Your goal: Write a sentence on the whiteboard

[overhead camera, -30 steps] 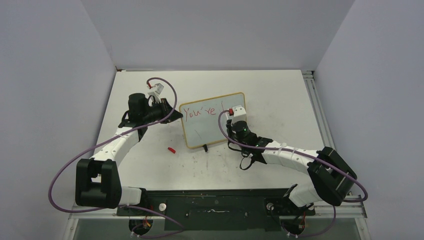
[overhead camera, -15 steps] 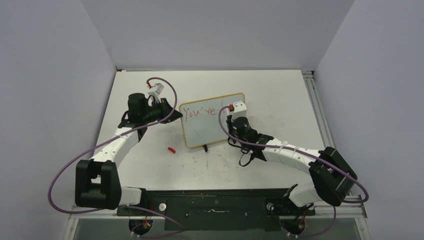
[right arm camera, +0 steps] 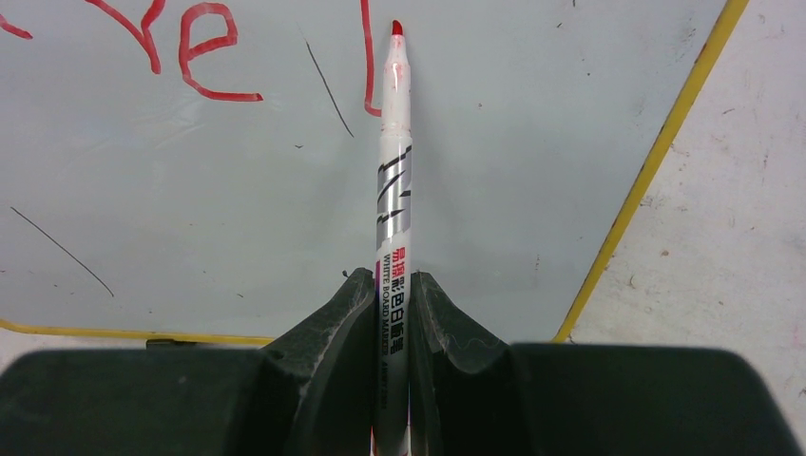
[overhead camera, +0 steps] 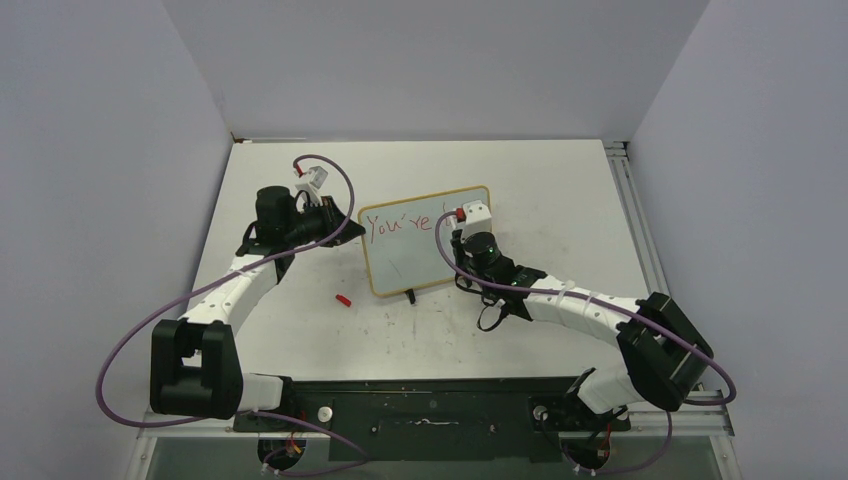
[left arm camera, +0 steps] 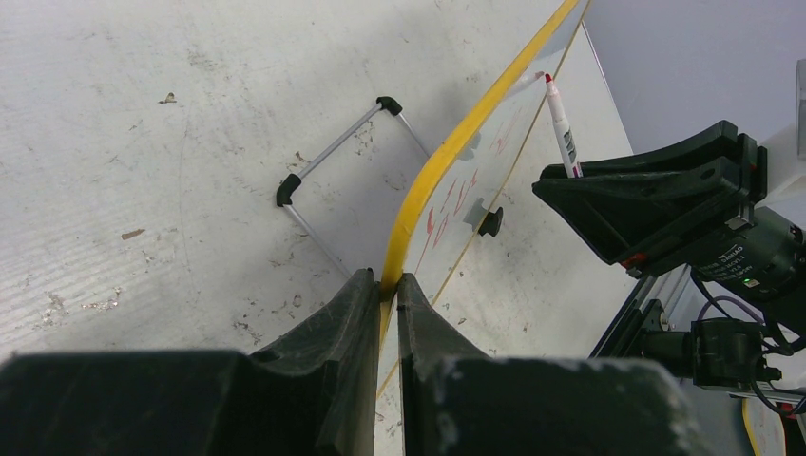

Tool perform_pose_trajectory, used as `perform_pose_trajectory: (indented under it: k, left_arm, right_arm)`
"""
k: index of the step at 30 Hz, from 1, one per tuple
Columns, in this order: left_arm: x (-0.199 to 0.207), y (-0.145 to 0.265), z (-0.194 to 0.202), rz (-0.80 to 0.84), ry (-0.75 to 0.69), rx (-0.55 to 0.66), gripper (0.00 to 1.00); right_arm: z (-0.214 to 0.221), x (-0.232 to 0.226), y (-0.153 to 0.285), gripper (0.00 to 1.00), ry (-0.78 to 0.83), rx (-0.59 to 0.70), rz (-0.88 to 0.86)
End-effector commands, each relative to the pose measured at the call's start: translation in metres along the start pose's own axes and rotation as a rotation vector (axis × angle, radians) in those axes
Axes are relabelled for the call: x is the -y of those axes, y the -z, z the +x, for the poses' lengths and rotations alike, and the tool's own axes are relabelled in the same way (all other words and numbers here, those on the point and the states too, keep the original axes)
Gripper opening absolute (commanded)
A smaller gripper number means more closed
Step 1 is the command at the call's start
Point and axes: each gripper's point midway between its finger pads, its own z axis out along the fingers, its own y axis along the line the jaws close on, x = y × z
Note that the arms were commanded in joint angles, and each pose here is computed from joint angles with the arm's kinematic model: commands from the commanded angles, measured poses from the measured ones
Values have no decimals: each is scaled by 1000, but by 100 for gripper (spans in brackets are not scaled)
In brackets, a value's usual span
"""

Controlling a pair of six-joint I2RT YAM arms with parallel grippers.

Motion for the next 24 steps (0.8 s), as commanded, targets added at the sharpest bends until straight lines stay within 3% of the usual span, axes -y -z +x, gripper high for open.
perform_pose_trajectory:
  k: [1,24]
  left_arm:
    - [15,7,-22,35,-61,63,0]
    - [17,9,-23,39,-62,68,0]
  right_arm:
    - [-20,-6,-4,5,-18,41,-24]
    - [19,-1,-3,5,-30,-58,-14]
